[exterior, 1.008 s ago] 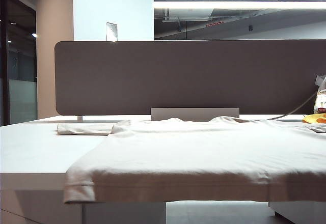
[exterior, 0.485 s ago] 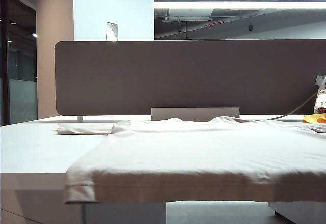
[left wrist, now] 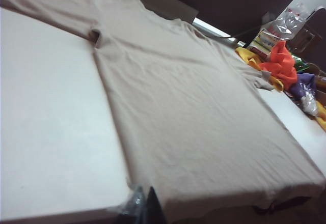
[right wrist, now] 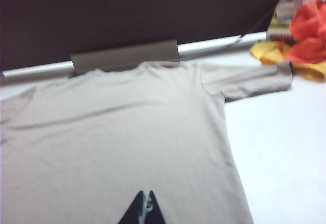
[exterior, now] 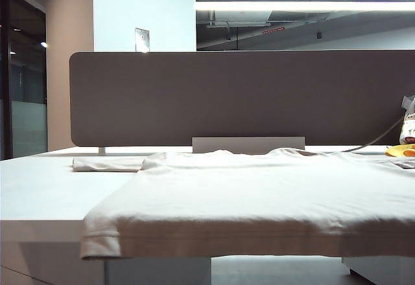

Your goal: Fold the bottom side of the T-shirt horizontally towards the center, about one-third of the way, then fold the sleeve back towards the center, creating a straight line along the edge of the T-shirt, and finally fold the bottom of the T-shirt up towards the top, creating a neat rectangle.

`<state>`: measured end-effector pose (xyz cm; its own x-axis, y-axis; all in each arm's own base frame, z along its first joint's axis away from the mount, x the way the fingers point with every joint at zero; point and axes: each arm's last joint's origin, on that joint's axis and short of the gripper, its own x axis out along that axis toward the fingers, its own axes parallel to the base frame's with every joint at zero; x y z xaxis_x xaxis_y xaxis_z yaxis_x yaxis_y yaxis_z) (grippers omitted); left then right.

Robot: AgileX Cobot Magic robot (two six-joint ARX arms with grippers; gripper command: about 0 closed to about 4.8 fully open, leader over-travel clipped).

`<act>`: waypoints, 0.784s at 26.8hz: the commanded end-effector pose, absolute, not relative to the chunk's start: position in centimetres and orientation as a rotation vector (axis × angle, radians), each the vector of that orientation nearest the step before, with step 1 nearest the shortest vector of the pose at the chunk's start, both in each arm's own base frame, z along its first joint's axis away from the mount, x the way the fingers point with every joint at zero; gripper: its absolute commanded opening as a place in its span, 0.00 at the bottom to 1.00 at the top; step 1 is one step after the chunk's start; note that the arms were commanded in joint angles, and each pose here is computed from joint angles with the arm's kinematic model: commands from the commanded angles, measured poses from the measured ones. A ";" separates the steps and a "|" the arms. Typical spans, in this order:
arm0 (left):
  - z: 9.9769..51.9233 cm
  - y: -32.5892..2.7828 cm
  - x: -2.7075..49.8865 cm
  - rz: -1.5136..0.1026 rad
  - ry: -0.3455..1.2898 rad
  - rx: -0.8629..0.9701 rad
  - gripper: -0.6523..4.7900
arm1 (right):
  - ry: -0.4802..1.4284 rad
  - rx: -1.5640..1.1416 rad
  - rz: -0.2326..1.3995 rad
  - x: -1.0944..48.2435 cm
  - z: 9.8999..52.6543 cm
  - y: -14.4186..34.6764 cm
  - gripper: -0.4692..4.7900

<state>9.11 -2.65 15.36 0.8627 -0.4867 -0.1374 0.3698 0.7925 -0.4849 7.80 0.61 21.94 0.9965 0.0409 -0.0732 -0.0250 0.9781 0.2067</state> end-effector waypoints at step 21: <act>21.7 -2.8 10.9 -0.371 0.313 -0.238 0.11 | 0.220 0.196 -0.004 9.2 24.7 0.7 0.08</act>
<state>10.38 -2.73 20.95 0.8779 -0.4065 -0.2531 0.3172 0.8896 -0.3286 9.20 0.68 24.39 0.9733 0.0207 -0.2287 0.0237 0.9815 0.1898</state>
